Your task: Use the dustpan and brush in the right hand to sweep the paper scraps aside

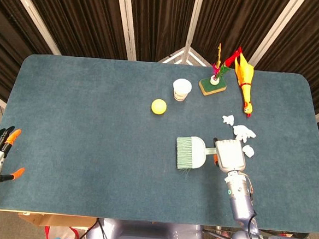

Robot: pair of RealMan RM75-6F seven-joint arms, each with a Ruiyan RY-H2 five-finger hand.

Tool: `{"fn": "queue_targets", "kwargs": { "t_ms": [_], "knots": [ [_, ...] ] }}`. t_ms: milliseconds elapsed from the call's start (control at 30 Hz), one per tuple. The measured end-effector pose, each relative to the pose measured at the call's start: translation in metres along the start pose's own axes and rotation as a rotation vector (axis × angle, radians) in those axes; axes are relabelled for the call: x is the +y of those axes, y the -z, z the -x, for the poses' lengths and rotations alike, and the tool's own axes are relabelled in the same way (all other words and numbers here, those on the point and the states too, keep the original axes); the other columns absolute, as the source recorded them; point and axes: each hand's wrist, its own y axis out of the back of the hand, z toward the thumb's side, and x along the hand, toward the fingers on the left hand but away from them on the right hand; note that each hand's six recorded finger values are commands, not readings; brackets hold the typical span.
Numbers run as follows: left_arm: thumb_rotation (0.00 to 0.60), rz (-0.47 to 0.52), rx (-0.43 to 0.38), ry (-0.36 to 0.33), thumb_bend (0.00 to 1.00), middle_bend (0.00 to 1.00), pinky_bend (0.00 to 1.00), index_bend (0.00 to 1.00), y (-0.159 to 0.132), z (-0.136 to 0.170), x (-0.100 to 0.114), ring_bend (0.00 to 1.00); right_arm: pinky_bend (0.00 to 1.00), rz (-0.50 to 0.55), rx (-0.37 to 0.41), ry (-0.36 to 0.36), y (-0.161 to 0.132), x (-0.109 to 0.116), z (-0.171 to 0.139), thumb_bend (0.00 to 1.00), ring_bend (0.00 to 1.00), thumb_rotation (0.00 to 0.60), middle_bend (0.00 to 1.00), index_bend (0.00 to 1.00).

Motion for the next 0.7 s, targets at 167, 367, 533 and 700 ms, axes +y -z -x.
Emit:
{"fn": "queue_targets", "kwargs": {
  "t_ms": [167,367,533,700],
  "knots": [
    [0.600,-0.004,0.001,-0.001,0.00,0.00,0.02,0.00,0.000,0.001,0.000,0.00,0.24,-0.086,-0.057,-0.059,0.012,-0.013,-0.004,0.33,0.08,0.600,0.06,0.00],
    [0.600,-0.008,0.002,0.001,0.00,0.00,0.02,0.00,0.000,0.001,0.000,0.00,0.19,-0.119,-0.110,-0.089,0.034,-0.020,-0.008,0.33,0.05,0.600,0.04,0.00],
    [0.600,-0.007,0.006,-0.003,0.00,0.00,0.02,0.00,0.001,0.001,0.000,0.00,0.14,-0.128,-0.125,-0.077,0.055,-0.019,-0.014,0.33,0.02,0.600,0.02,0.00],
    [0.600,-0.010,0.007,-0.004,0.00,0.00,0.02,0.00,0.001,0.000,0.001,0.00,0.09,-0.086,-0.115,-0.032,0.075,-0.017,-0.027,0.33,0.00,0.600,0.00,0.00]
  ]
}}
